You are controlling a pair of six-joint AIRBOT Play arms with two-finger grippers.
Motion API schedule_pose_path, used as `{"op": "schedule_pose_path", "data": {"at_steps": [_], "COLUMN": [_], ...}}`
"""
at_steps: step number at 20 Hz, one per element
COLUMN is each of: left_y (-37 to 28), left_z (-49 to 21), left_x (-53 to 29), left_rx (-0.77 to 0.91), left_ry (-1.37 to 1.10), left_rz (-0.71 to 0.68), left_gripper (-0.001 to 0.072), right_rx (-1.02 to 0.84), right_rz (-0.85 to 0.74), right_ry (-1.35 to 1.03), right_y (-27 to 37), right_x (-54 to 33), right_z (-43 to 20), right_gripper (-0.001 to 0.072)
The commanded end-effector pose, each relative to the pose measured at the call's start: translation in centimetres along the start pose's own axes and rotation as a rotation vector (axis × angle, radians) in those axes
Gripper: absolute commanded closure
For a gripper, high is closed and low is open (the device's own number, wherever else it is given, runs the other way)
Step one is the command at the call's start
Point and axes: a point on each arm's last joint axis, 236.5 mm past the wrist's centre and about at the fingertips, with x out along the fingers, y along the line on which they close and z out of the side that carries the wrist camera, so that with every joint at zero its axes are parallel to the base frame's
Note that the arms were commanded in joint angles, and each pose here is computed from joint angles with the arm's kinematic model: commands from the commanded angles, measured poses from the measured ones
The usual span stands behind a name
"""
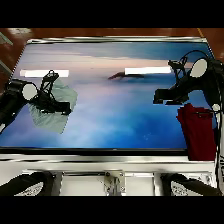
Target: Fold the shirts.
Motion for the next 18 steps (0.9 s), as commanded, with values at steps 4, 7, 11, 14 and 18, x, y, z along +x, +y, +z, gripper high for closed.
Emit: {"op": "schedule_pose_path", "data": {"at_steps": [4,7,11,14,18], "left_y": [0.03,0.03,0.02,0.03,0.04], "left_z": [-0.01,-0.01,-0.01,-0.01,-0.03], "left_x": [0.04,0.04,0.04,0.04,0.21], "left_rx": [-0.001,-0.001,-0.001,0.0,-0.001], "left_ry": [0.001,0.001,0.001,0.001,0.006], "left_rz": [0.0,0.0,0.0,0.0,0.001], "left_gripper": [0.0059,0.0059,0.0059,0.0059,0.0059], "right_rx": [0.001,0.001,0.001,0.001,0.002], "right_rz": [0.0,0.0,0.0,0.001,0.015], "right_ry": [0.0,0.0,0.0,-0.001,-0.033], "right_y": [-0.01,-0.01,-0.03,0.01,0.32], "right_x": [-0.02,-0.02,-0.01,-0.02,-0.04], "right_z": [-0.02,-0.02,-0.02,0.01,0.76], "right_gripper": [0.0037,0.0037,0.0037,0.0037,0.0037]}}
